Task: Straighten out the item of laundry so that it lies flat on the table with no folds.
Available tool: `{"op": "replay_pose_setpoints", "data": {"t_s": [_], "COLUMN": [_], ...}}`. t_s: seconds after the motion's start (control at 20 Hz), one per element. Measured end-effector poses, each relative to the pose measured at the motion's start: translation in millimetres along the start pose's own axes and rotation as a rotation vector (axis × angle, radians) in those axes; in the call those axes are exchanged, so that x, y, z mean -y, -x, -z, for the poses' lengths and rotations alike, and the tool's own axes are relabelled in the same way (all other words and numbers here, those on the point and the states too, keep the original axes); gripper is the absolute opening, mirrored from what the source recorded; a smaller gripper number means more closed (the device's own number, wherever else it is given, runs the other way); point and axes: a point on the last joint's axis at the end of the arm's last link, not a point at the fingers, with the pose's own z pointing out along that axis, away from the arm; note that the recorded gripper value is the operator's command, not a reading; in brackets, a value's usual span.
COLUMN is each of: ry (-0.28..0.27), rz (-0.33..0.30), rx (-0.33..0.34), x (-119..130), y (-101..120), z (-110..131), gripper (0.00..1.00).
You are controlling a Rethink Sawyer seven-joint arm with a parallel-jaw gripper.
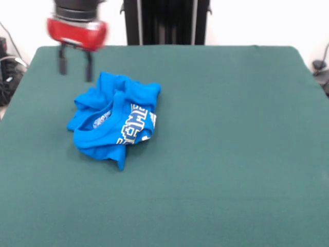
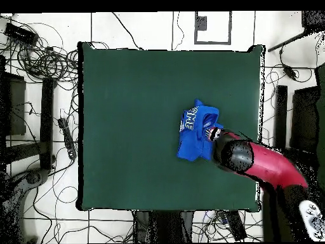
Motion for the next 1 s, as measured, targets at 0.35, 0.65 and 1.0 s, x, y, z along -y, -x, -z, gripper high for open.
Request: {"op": "replay_pose_setpoints", "data": {"t_s": [0.35, 0.65, 1.0], "ry": [-0.037, -0.069, -0.059], "rz": [-0.218, -0.244, -0.207], "rx": [0.006, 0.027, 0.040], "x": [149.9, 194.8, 178.4], "y": [32.6, 45.1, 61.3], "z": [-14.4, -29.5, -45.7], "gripper": [1.00, 1.00, 1.00]}}
